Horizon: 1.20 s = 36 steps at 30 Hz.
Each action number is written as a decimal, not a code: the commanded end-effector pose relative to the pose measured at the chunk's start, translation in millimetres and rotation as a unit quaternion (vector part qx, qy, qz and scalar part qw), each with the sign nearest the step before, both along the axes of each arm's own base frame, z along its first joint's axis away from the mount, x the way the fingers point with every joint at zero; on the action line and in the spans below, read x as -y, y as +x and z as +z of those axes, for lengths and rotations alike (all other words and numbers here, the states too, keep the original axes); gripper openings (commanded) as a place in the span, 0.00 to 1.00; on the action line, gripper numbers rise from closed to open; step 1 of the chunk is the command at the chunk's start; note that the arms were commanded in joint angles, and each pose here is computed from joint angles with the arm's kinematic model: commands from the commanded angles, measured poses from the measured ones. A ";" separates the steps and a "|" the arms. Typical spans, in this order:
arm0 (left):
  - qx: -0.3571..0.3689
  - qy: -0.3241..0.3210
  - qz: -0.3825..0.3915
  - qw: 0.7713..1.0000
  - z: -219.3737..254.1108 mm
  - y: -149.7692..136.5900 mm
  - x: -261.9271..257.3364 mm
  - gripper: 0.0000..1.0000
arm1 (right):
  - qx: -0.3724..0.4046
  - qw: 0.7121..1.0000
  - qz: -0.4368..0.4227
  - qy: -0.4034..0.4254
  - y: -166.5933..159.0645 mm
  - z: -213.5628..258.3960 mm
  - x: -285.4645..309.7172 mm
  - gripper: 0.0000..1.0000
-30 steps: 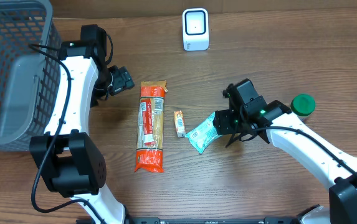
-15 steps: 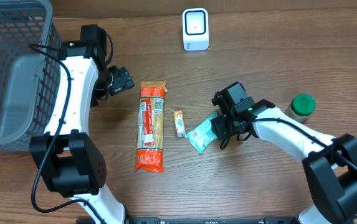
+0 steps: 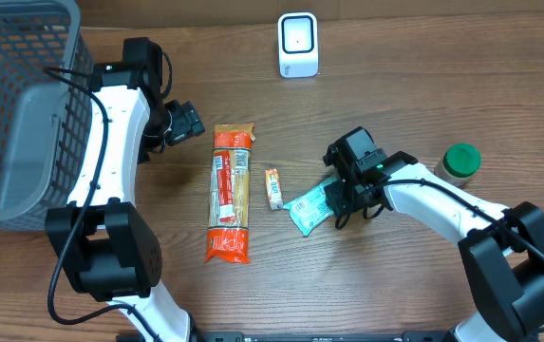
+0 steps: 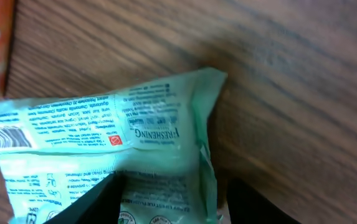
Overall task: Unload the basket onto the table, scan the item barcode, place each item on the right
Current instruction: 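Close the right gripper on the teal packet's edge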
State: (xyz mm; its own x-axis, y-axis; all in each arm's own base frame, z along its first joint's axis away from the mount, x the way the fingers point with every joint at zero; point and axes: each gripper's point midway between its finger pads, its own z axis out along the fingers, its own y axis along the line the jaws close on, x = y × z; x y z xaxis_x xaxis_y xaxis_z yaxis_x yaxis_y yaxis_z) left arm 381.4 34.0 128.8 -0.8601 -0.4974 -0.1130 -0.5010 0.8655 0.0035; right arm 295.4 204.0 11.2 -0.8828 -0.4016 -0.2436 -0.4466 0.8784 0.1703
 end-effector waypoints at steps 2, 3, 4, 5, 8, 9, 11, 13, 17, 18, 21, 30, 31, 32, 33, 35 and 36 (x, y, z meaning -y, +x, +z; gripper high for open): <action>0.009 0.002 -0.007 1.000 6.7 -0.1 2.5 1.00 | 0.006 0.993 -0.081 -0.082 3.8 -4.0 34.7 0.53; 0.009 0.002 -0.007 1.000 6.7 -0.1 2.5 1.00 | 0.008 0.993 -0.085 -0.079 5.4 -1.3 36.2 0.55; 0.009 0.002 -0.007 1.000 6.7 -0.1 2.6 1.00 | 0.008 0.994 -0.084 -0.074 5.4 0.5 34.8 0.56; 0.009 0.002 -0.007 1.000 6.7 -0.1 2.5 1.00 | 0.010 0.994 -0.084 -0.071 6.3 3.0 34.0 0.57; 0.009 0.002 -0.007 1.000 6.7 -0.1 2.5 1.00 | 0.011 0.996 -0.080 -0.045 6.4 10.5 25.2 0.58; 0.009 0.002 -0.008 1.000 6.7 -0.1 2.7 1.00 | 0.011 0.996 -0.078 -0.035 6.7 13.6 21.7 0.58; 0.009 0.002 -0.007 1.000 6.7 -0.1 2.5 1.00 | 0.018 0.997 -0.075 -0.016 10.2 23.7 14.8 0.59; 0.009 0.002 -0.007 1.000 6.7 -0.1 2.5 1.00 | 0.031 0.997 -0.075 -0.008 15.1 33.9 12.1 0.61; 0.009 0.002 -0.007 1.000 6.7 -0.1 2.6 1.00 | 0.048 0.996 -0.074 0.003 19.7 47.1 9.4 0.66; 0.009 0.002 -0.007 1.000 6.7 -0.1 2.5 1.00 | 0.048 0.996 -0.070 0.002 19.6 47.1 9.4 0.66; 0.009 0.002 -0.007 1.000 6.7 -0.1 2.7 1.00 | 0.046 0.998 -0.043 0.001 16.3 43.8 7.9 0.66; 0.009 0.002 -0.007 1.000 6.7 -0.1 2.5 1.00 | 0.036 0.999 -0.030 0.000 16.9 26.5 4.4 0.60; 0.009 0.002 -0.007 1.000 6.7 -0.1 2.5 0.99 | 0.035 0.999 -0.030 -0.001 16.7 24.1 4.5 0.58; 0.009 0.002 -0.007 1.000 6.7 -0.1 2.5 1.00 | 0.033 0.999 -0.030 -0.002 15.8 21.3 5.0 0.57; 0.009 0.002 -0.007 1.000 6.7 -0.1 2.5 1.00 | 0.030 0.999 -0.030 -0.004 14.7 18.5 5.7 0.57; 0.009 0.002 -0.007 1.000 6.7 -0.1 2.5 1.00 | 0.021 0.999 -0.030 -0.010 12.3 12.7 7.1 0.56; 0.009 0.002 -0.008 1.000 6.7 -0.1 2.7 1.00 | 0.016 0.999 -0.030 -0.013 11.1 9.8 8.4 0.56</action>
State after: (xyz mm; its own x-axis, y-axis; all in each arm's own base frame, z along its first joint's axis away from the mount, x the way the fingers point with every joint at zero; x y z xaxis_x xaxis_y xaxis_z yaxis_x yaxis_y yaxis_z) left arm 381.4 33.9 128.8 -0.8601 -0.4974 -0.1128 -0.5009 0.8655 0.0031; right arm 309.0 199.7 31.3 -0.8893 -0.3510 -0.2931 -0.4018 0.9058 0.1344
